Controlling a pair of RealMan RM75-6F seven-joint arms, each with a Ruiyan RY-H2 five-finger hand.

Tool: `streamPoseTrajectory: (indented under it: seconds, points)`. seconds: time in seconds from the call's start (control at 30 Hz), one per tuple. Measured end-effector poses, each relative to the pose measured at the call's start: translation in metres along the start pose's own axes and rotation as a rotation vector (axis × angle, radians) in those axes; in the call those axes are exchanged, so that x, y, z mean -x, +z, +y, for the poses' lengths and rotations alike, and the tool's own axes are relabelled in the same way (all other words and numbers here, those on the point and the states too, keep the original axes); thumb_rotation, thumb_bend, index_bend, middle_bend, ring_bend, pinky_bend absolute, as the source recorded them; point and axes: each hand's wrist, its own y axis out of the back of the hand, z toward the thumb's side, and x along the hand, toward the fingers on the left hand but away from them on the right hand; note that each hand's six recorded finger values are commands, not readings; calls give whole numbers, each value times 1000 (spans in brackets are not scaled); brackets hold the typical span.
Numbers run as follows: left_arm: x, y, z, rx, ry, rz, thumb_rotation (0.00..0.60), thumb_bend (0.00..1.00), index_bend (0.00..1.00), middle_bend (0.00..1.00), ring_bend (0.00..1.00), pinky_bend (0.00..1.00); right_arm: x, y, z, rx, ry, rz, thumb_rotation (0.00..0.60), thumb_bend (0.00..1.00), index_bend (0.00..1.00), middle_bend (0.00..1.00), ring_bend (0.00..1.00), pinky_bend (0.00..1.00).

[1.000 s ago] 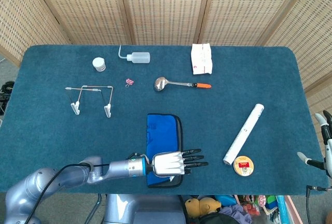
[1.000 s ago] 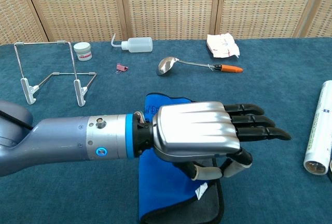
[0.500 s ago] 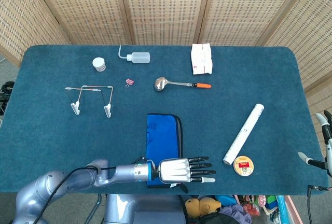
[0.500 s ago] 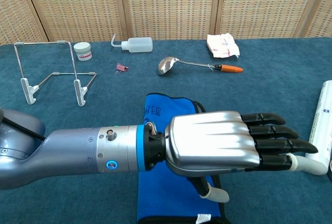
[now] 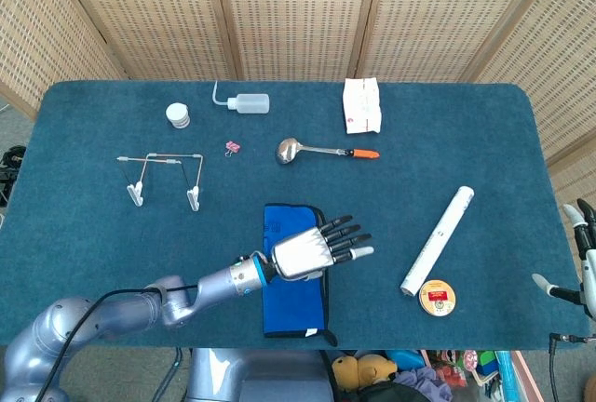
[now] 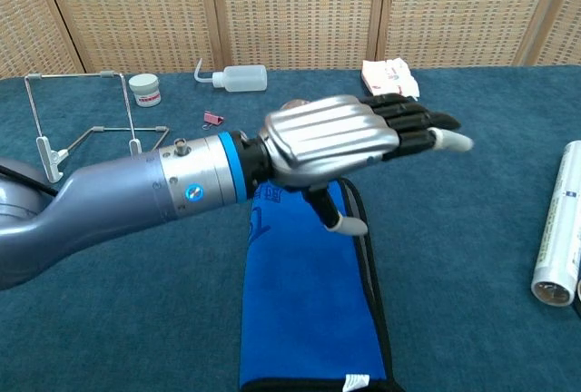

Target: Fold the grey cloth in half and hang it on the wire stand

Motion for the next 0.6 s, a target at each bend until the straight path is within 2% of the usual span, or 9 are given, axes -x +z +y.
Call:
streamPoseTrajectory:
  seconds: [0.13, 0.27, 0.37, 0.47, 0.6]
  points:
    - [0, -38, 3, 24, -51, 173, 600, 237, 303, 0, 0, 0, 0, 1, -1, -3, 4, 1, 600, 0, 0, 0, 0, 0]
    - [6, -77, 1, 61, -125, 357, 600, 237, 304, 0, 0, 0, 1, 1, -2, -4, 8, -2, 600, 0, 0, 0, 0, 0]
    - [14, -99, -4, 90, -188, 464, 600, 237, 305, 0, 0, 0, 2, 1, -3, -3, 10, -4, 600, 0, 0, 0, 0, 0]
    - [22, -113, -9, 109, -248, 543, 600, 236, 308, 0, 0, 0, 2, 0, -3, -4, 11, -4, 600, 0, 0, 0, 0, 0]
    - [28, -123, -15, 117, -306, 607, 600, 238, 311, 0, 0, 0, 2, 0, -4, -3, 12, -8, 600, 0, 0, 0, 0, 0]
